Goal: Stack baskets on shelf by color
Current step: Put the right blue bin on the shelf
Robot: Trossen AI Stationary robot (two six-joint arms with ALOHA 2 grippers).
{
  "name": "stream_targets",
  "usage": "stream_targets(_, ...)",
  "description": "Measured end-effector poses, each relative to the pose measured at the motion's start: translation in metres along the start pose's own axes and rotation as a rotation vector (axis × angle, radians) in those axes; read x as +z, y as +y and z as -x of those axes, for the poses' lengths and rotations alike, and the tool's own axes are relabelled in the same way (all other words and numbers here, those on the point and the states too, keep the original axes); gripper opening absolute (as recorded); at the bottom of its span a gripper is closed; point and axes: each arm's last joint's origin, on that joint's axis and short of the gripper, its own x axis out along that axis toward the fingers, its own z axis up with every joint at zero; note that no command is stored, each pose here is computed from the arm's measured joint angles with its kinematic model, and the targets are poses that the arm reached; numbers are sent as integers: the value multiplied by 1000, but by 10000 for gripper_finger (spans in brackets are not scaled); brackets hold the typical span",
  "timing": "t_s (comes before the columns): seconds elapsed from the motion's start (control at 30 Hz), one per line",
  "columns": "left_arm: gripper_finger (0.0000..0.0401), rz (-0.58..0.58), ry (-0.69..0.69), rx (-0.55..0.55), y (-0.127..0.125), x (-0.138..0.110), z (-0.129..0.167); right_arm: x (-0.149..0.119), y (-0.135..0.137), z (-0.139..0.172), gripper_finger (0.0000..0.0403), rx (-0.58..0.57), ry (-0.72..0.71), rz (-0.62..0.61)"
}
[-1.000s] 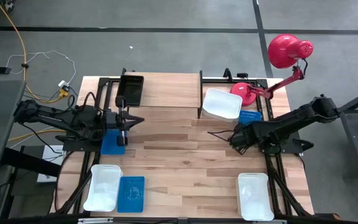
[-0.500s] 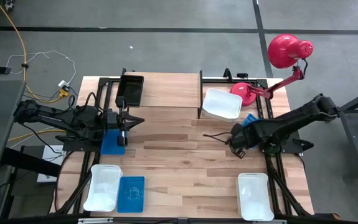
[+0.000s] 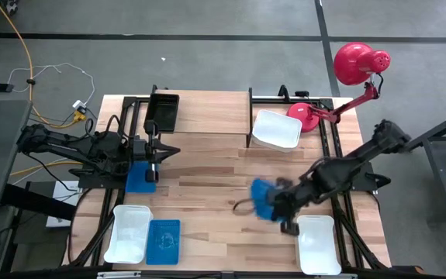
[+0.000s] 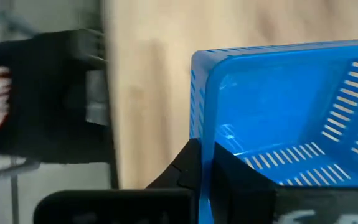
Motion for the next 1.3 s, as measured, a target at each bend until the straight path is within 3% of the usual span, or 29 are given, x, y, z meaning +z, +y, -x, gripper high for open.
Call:
stream_targets(0.1, 0, -3, -22, 5, 1, 2, 0, 25, 16, -10, 0, 26, -40, 175)
stream_targets(0.23, 0, -19, -62, 15, 1, 6, 0, 67, 24, -10, 0, -76, -94, 405)
stream_targets(0.3, 0, -28, -85, 22, 2, 9, 0, 91, 22, -4, 0, -173, -128, 496)
stream_targets(0.43, 0, -22, -107, 27, 3, 11, 1, 135, 3, 5, 0, -476, -162, 575)
stream_targets(0.6, 0, -11, -120, 30, 3, 12, 1, 175, -45, 1, 0, -696, -101, 513)
stream_targets(0.77, 0, -6, -140, 34, 4, 14, 2, 196, -106, -11, 0, -789, -4, 400)
stream_targets(0.97, 0, -2, -154, 39, 5, 16, 4, 204, -154, -12, 0, -749, 35, 300)
stream_targets(1.3, 0, -2, -149, 50, 5, 16, 4, 214, -186, -2, 0, -648, -46, 227)
